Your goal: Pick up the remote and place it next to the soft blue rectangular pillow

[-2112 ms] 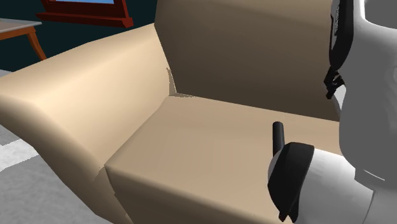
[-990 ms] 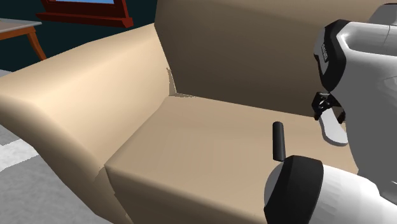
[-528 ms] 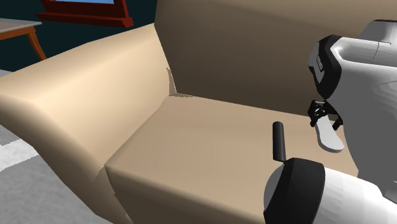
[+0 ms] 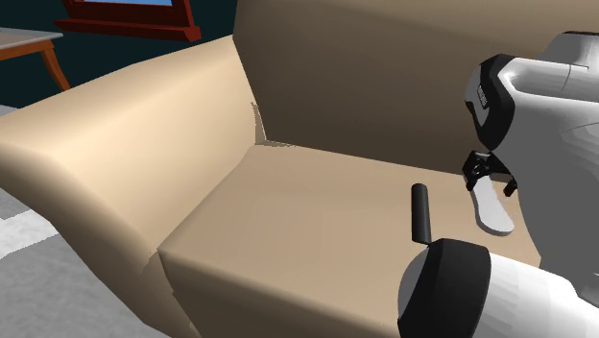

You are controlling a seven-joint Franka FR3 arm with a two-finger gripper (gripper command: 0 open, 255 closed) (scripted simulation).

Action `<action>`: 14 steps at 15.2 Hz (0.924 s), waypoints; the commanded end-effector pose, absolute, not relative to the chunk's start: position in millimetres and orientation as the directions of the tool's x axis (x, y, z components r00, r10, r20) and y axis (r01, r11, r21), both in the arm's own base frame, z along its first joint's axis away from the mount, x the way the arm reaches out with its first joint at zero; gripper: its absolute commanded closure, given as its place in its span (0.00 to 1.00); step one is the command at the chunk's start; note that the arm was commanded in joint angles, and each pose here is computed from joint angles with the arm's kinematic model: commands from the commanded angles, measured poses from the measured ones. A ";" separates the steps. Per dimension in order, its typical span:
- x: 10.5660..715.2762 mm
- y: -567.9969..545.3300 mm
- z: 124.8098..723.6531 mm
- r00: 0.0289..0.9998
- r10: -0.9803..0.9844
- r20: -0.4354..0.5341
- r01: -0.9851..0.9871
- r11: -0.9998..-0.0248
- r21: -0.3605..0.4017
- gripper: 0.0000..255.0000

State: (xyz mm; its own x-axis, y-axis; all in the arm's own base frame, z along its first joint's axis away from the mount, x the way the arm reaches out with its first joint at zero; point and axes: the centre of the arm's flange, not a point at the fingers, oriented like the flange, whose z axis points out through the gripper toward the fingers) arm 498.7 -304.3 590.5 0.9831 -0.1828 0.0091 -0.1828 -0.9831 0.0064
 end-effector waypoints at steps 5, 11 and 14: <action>498.7 -304.3 590.6 0.983 -0.183 0.009 -0.183 -0.983 0.006 0.00; 498.2 -303.8 640.6 0.983 -0.183 0.009 -0.183 -0.983 0.006 0.00; 498.3 -303.8 640.6 0.983 -0.183 0.009 -0.183 -0.983 0.006 0.00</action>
